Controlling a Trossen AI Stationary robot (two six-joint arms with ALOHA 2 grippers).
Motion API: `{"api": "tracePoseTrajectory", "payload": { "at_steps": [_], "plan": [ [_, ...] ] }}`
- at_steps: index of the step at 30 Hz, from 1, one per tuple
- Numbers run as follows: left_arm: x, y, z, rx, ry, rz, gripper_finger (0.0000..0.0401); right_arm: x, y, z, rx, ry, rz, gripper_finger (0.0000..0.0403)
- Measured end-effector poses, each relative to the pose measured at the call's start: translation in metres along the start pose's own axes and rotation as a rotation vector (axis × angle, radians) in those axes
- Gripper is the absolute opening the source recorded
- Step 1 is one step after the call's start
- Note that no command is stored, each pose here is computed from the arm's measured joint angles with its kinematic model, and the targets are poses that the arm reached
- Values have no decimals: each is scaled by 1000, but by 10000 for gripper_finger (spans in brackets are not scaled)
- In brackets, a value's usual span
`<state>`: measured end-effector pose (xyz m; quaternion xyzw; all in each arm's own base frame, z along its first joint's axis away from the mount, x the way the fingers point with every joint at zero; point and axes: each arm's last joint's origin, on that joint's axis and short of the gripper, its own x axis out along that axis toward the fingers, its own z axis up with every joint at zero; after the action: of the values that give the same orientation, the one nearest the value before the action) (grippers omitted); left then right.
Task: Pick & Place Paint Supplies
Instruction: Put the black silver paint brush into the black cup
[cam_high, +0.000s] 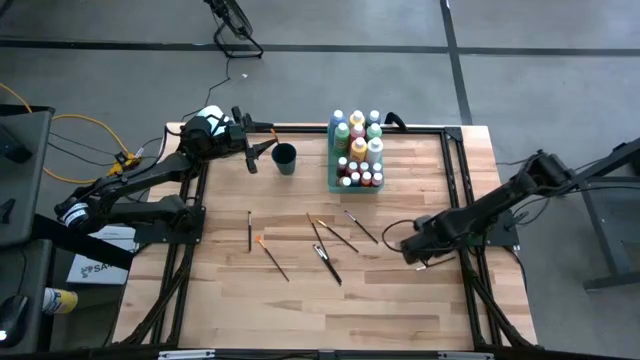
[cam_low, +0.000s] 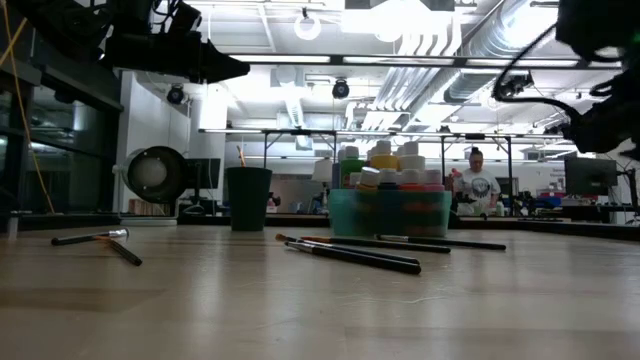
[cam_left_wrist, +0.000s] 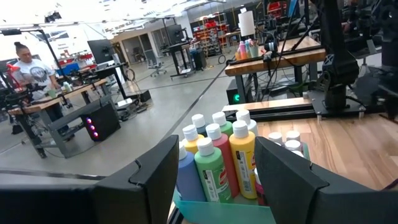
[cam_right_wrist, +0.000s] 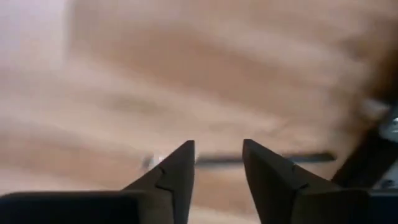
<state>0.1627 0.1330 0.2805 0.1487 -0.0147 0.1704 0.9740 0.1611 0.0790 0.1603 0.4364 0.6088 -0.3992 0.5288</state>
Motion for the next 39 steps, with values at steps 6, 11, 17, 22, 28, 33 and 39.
{"api": "tracePoseTrajectory", "payload": {
  "at_steps": [6,11,17,22,28,33,39],
  "plan": [
    [0,0,0,-19,0,0,203,-7,8,-4,-415,43,161,153],
    [0,-1,0,-72,-4,-18,203,-8,17,-9,-936,-45,250,149],
    [0,-2,0,-108,-14,-73,203,-3,13,-10,-1161,-148,140,145],
    [0,-3,-1,-116,-4,-86,203,1,16,-11,-1270,-165,121,144],
    [0,-3,-2,-122,8,-88,203,8,22,-10,-1328,-191,97,136],
    [0,-4,-4,-131,27,-91,203,15,25,-9,-1349,-192,63,127],
    [0,-4,-4,-131,27,-92,203,23,28,-7,-1344,-221,-3,121]
  ]
}}
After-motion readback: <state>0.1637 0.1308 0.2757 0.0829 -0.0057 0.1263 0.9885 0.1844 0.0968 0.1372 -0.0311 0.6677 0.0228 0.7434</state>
